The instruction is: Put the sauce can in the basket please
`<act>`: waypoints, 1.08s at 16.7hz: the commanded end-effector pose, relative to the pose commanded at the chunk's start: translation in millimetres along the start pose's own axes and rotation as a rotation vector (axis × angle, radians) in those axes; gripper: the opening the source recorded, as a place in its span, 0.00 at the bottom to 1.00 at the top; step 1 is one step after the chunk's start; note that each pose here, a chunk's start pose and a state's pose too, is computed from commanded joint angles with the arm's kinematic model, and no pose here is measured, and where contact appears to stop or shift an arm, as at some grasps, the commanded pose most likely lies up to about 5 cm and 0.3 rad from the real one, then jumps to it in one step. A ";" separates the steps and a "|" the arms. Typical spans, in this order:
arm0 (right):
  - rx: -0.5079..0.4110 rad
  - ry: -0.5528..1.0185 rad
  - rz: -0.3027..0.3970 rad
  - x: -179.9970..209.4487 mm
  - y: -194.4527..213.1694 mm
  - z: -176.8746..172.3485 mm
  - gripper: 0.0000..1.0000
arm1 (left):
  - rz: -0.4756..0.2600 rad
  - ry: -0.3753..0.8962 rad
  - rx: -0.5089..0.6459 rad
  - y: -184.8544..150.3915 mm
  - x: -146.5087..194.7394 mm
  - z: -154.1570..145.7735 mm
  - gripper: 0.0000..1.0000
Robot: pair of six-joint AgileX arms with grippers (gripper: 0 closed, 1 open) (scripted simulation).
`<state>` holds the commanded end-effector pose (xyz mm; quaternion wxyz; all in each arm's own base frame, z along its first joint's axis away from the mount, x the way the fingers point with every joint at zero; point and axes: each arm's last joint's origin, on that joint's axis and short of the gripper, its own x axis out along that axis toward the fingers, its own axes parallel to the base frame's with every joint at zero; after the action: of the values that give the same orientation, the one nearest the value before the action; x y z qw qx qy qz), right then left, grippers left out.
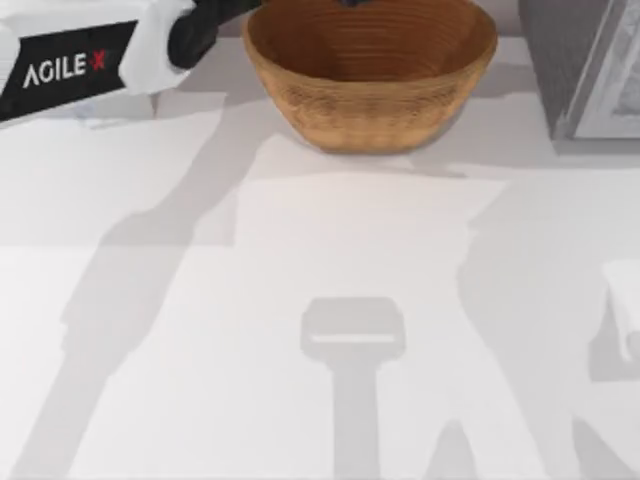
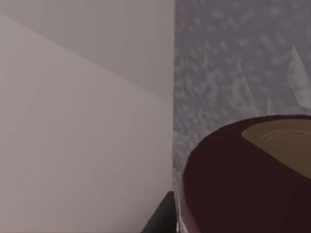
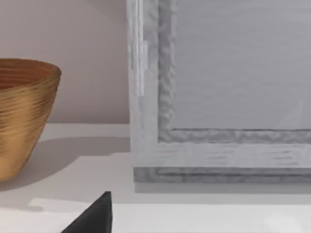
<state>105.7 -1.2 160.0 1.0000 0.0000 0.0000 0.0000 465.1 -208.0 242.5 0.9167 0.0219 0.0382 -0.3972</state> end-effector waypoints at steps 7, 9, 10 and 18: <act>0.000 0.000 0.000 0.0 0.0 0.0 1.00 | 0.000 -0.006 -0.001 1.1 37.9 -13.1 0.00; 0.000 0.000 0.000 0.0 0.0 0.0 1.00 | 0.004 0.000 -0.003 0.6 44.5 -17.6 0.00; 0.000 0.000 0.000 0.0 0.0 0.0 1.00 | 0.005 0.000 -0.003 0.6 44.7 -17.8 0.00; 0.000 0.000 0.000 0.0 0.0 0.0 1.00 | 0.005 0.000 -0.003 0.6 44.7 -17.8 0.38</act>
<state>105.7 -1.2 160.0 1.0000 0.0000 0.0000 0.0000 495.1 -238.8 220.8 0.9177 0.0205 0.0390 -0.3948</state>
